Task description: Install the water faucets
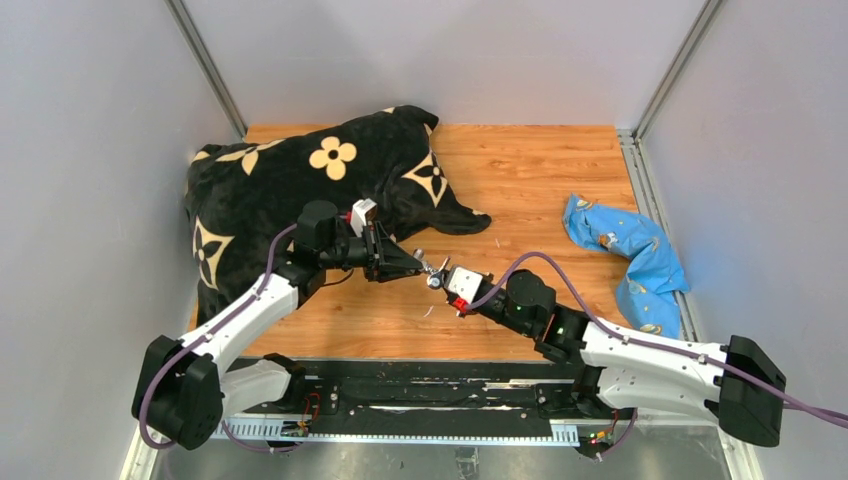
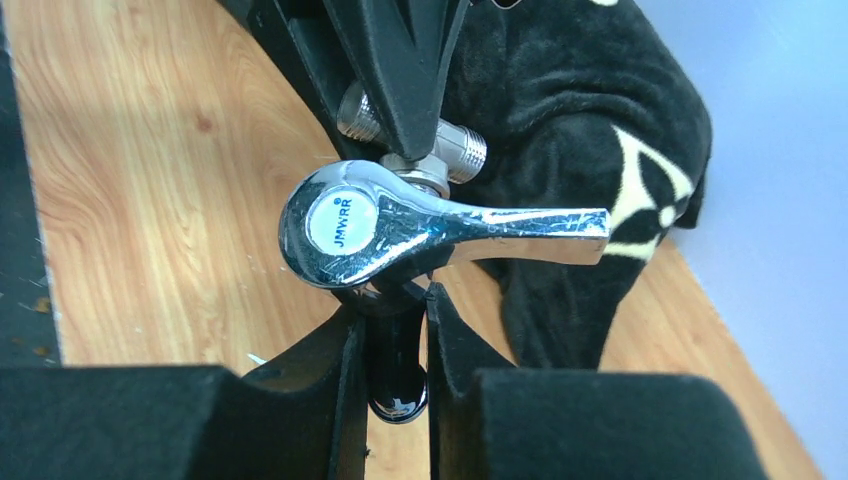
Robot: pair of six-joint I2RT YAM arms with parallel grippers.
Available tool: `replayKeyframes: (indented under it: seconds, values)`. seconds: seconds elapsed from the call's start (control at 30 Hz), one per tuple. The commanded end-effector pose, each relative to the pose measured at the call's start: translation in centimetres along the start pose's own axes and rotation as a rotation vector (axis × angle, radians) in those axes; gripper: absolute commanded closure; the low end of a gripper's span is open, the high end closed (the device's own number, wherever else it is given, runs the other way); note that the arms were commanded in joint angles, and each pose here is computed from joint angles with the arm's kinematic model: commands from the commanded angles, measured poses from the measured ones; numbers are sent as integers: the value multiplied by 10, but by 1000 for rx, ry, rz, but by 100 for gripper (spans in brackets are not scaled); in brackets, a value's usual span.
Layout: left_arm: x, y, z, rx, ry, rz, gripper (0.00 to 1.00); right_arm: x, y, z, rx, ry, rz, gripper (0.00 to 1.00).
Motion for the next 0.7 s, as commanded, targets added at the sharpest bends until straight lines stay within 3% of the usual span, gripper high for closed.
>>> replayKeyframes:
  seconds: [0.0,0.13,0.33,0.67]
  values:
    - [-31,-8,8,17,150,103,100,-6,-6,-30,-143,382,70,100]
    - [-40,-12,11,-13,226,129,100,-12,-13,-37,-149,717,119,100]
    - [-55,-21,17,-64,370,201,100,-21,-20,-53,-190,1076,94,99]
    - [-76,-36,35,-140,559,330,100,-25,-23,-60,-176,1408,14,99]
Point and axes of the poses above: each gripper's point midway between its finger pads, its own y axis out along the fingers, its own x axis along the line the jaws close on, z = x × y, the point moved 3 cm from there along -y, back along the fingers, and after that the axes turned 3 degrees about -y, right-handed, at the moved point
